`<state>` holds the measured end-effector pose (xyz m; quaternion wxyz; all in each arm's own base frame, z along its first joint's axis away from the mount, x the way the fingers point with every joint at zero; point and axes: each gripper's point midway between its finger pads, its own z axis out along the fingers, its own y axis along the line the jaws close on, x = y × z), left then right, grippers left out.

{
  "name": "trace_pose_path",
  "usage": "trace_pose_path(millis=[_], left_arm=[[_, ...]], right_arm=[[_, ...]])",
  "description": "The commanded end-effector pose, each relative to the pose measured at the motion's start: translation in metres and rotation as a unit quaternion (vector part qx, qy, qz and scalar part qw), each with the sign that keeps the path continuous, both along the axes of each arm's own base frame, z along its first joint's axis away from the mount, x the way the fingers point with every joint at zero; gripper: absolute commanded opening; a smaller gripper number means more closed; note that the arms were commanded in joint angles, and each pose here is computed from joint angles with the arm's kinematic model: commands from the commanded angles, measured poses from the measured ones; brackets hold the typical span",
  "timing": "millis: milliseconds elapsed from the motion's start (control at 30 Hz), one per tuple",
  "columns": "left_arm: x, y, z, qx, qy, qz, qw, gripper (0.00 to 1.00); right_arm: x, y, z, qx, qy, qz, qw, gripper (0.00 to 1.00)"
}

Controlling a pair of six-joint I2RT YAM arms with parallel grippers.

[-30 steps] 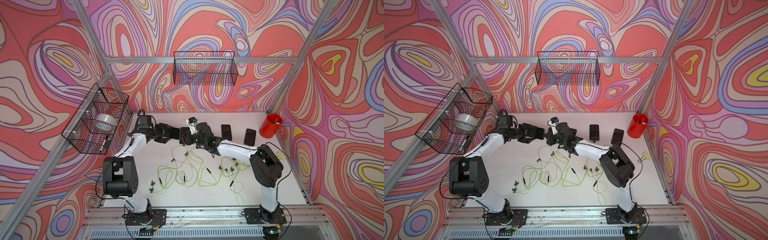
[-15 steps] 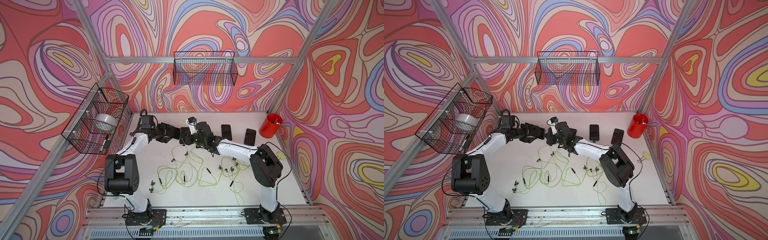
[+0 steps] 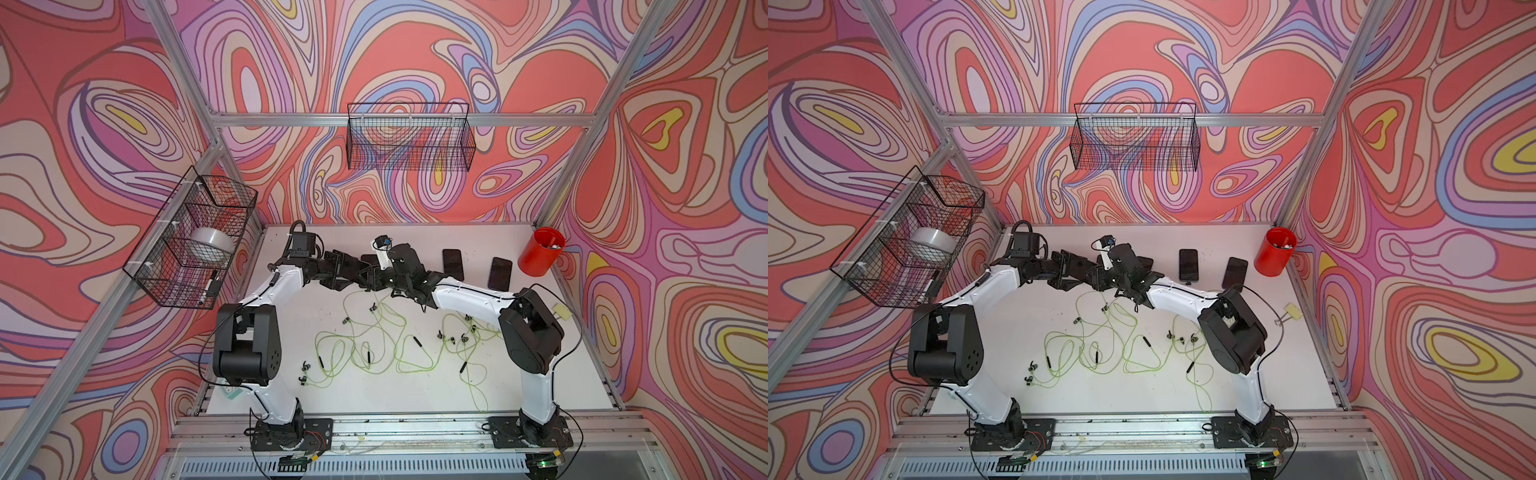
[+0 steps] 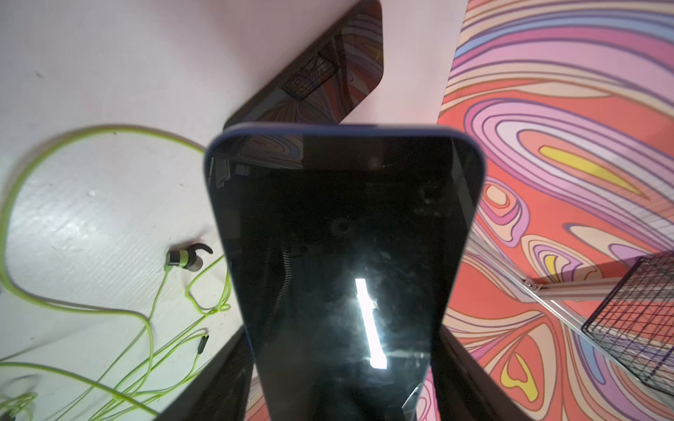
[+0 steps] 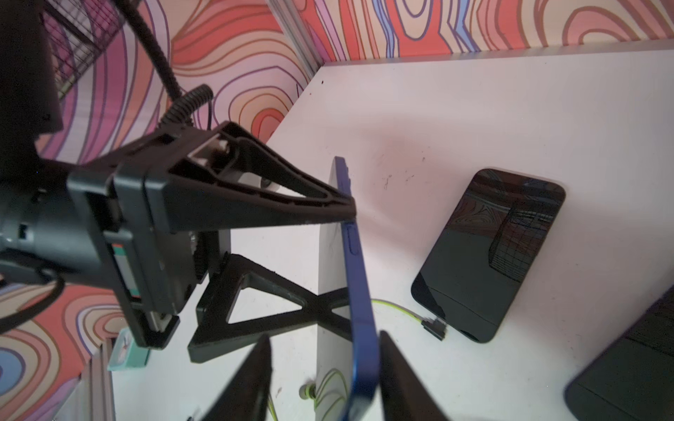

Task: Plug wired earphones into phones
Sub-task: Insert the wired earphone into the phone, then place the phone at the center of the board.

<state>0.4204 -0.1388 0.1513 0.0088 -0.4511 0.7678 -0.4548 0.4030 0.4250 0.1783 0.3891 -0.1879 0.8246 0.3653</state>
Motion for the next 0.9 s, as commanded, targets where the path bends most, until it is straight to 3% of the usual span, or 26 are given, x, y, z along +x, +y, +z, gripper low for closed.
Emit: trace_pose_path(millis=[0, 233, 367, 533, 633, 867], left_arm=[[0.006, 0.001, 0.019, -0.010, -0.020, -0.012, 1.000, 0.00], [0.007, 0.014, 0.013, 0.025, -0.022, -0.021, 0.999, 0.00], [0.008, 0.024, 0.013, 0.081, -0.040, -0.063, 0.994, 0.00], [0.012, 0.048, 0.010, 0.169, -0.060, -0.122, 0.976, 0.00], [0.019, 0.061, 0.009, 0.203, -0.076, -0.163, 0.963, 0.00], [0.039, 0.096, 0.008, 0.303, -0.099, -0.298, 0.900, 0.00]], right_arm=[[0.000, -0.019, 0.016, 0.004, 0.004, -0.022, 1.000, 0.61], [-0.003, -0.066, 0.023, -0.012, 0.034, -0.058, 0.998, 0.70], [-0.008, -0.105, 0.014, -0.038, 0.054, -0.089, 0.994, 0.71], [-0.015, -0.147, 0.001, -0.066, 0.071, -0.134, 0.986, 0.70], [-0.019, -0.159, -0.003, -0.078, 0.074, -0.150, 0.983, 0.70], [-0.025, -0.170, -0.008, -0.093, 0.075, -0.161, 0.980, 0.70]])
